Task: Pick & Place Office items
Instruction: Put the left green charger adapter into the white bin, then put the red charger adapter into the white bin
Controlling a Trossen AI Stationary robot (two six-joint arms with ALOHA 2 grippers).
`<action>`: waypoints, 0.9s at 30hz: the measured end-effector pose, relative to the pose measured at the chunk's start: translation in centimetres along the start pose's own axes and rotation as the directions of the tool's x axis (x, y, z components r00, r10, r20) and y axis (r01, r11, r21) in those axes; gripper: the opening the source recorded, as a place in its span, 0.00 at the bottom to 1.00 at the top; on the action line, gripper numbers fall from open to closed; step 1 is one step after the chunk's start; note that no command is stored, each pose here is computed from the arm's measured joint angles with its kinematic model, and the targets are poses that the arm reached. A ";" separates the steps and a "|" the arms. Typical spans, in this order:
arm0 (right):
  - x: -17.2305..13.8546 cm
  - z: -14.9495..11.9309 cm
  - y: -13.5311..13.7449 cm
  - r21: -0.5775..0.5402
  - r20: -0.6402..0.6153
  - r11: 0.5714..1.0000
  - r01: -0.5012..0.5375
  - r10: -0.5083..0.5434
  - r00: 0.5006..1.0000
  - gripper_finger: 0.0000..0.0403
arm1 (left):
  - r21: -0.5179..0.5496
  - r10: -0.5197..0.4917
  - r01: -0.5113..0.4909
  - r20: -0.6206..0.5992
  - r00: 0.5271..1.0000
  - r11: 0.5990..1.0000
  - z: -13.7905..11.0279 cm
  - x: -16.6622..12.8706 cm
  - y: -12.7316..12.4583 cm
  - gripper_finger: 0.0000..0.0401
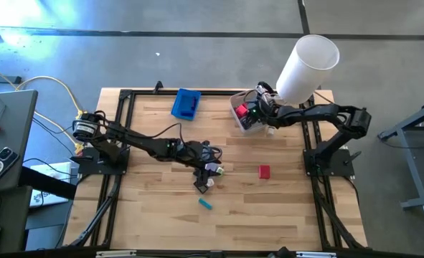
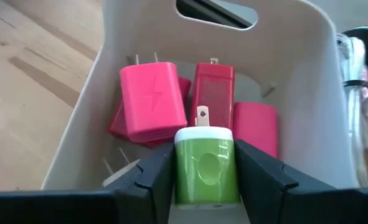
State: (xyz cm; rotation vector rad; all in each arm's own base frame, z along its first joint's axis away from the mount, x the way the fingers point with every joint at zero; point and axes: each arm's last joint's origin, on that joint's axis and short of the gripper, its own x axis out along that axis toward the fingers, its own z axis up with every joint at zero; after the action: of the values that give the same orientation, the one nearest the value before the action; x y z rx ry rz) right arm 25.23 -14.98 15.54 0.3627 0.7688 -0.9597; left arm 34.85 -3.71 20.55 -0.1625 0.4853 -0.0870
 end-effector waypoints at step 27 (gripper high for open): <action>-0.1 0.1 0.4 -0.025 -0.013 0.994 -0.108 0.108 0.994 0.64 | 0.010 -0.015 0.015 -0.004 1.000 1.000 -0.1 0.0 -0.6 0.57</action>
State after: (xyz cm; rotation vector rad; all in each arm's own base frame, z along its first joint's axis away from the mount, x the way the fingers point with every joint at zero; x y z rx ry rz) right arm 25.57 -14.82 15.67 0.3835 0.7642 -0.8461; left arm 34.77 -4.35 20.54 -0.1564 0.4875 -0.1048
